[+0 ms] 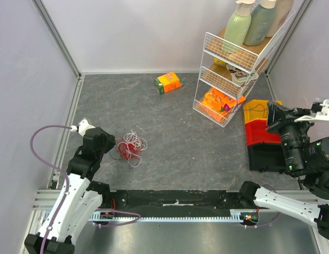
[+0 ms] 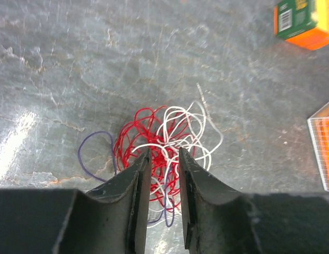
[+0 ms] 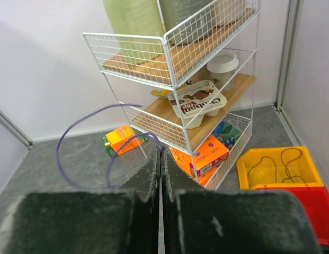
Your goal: Untangle the cables
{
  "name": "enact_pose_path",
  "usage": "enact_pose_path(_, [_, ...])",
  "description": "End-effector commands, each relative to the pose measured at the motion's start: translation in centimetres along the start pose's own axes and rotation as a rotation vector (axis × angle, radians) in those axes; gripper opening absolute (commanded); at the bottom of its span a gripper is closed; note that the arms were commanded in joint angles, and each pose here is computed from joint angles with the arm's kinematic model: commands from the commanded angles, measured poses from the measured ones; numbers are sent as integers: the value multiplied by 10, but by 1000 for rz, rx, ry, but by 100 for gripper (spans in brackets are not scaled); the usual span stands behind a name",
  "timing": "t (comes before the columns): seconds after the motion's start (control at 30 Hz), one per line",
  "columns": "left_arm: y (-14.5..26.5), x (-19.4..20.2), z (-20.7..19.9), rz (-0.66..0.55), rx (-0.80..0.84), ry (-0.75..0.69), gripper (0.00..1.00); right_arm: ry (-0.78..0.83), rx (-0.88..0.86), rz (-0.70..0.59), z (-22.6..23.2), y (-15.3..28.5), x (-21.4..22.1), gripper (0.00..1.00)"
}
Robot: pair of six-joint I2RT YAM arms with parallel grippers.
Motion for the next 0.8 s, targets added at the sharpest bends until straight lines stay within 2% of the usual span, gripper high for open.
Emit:
enact_pose_path(0.0, [19, -28, -4, -102, 7, -28, 36, 106, 60, 65, 3, -8, 22, 0])
enact_pose_path(0.1, [21, -25, -16, -64, 93, -54, 48, 121, 47, 79, 7, -11, 33, 0])
enact_pose_path(0.27, [16, -12, -39, 49, 249, -111, 55, 160, -82, 178, 33, -16, 68, 0])
enact_pose_path(0.37, [10, -1, -43, 98, 300, -120, 62, 154, -106, 170, 32, -13, 63, 0])
enact_pose_path(0.6, [7, 8, -49, 139, 356, -116, 68, 136, -173, 144, 32, -7, 50, 0])
enact_pose_path(0.77, [10, 8, -53, 150, 385, -116, 69, 199, -110, 201, 35, -17, 81, 0])
Point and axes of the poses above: each gripper's point midway between its finger pads, its own y axis back along the fingers, its own z axis along the line the jaws close on, x = y × z, the point moved 5 cm from there along y, back along the fingers, and after that the axes turned 3 degrees about -y, right-handed, at the moved point
